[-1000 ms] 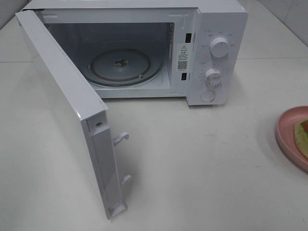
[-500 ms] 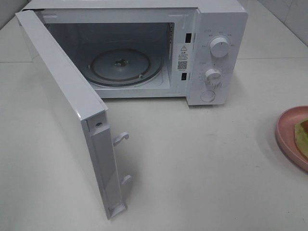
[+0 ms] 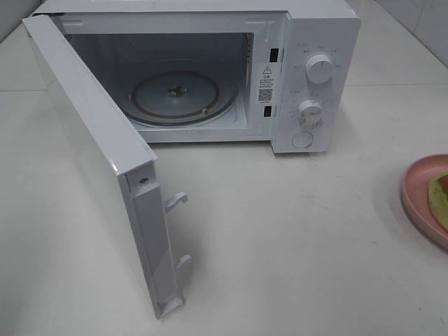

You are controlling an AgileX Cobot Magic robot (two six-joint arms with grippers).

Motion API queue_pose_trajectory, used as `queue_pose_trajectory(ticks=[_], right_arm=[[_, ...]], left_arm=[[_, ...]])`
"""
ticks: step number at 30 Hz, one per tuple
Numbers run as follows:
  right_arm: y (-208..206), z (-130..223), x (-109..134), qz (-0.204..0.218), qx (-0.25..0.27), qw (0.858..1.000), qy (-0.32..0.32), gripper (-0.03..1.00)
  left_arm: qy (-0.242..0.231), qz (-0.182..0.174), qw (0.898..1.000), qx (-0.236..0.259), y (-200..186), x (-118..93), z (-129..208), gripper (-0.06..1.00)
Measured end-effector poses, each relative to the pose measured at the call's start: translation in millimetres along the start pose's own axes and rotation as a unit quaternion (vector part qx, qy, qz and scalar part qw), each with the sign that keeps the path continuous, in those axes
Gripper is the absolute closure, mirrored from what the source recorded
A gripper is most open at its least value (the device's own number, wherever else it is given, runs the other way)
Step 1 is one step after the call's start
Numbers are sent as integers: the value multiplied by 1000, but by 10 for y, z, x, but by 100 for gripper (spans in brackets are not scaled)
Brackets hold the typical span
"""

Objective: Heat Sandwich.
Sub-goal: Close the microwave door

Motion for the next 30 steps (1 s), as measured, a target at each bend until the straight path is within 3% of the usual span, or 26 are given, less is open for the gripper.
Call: queue_pose_trajectory(ticks=[2, 3, 5, 6, 7, 10, 11, 16, 24, 30], right_arm=[[0, 0, 0, 0, 0, 1000, 0, 20], [0, 0, 0, 0, 0, 1000, 0, 20], [0, 0, 0, 0, 0, 1000, 0, 20], [0, 0, 0, 0, 0, 1000, 0, 20], [0, 0, 0, 0, 0, 1000, 0, 20], [0, 0, 0, 0, 0, 1000, 0, 20], [0, 0, 0, 0, 0, 1000, 0, 20], [0, 0, 0, 0, 0, 1000, 0, 20], [0, 0, 0, 0, 0, 1000, 0, 20], [0, 0, 0, 0, 0, 1000, 0, 20]], left_arm=[[-2, -1, 1000, 20, 110, 9, -48, 39], [-2, -1, 1000, 20, 110, 9, -48, 39], [-4, -2, 999, 32, 184, 15, -77, 51], [-5, -2, 999, 39, 252, 20, -108, 64], [-5, -2, 999, 39, 252, 20, -108, 64], [-6, -3, 999, 52, 394, 33, -134, 87], [-5, -4, 999, 53, 440, 38, -126, 90], [0, -9, 999, 35, 608, 61, -65, 94], [19, -26, 997, -69, 863, 116, 107, 94], [20, -35, 994, -103, 977, 142, 144, 94]])
Point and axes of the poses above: a point on each arm's last joint axis where the gripper is mounted, y pointing out along that axis toward the gripper, x along the wrist's bending axis when the last joint is at zero, z = x × y, the point moved 1 cm from there along y, pointing out along that axis toward the gripper, and after that the axes turned 2 degrees about -y, right-handed, at the moved point
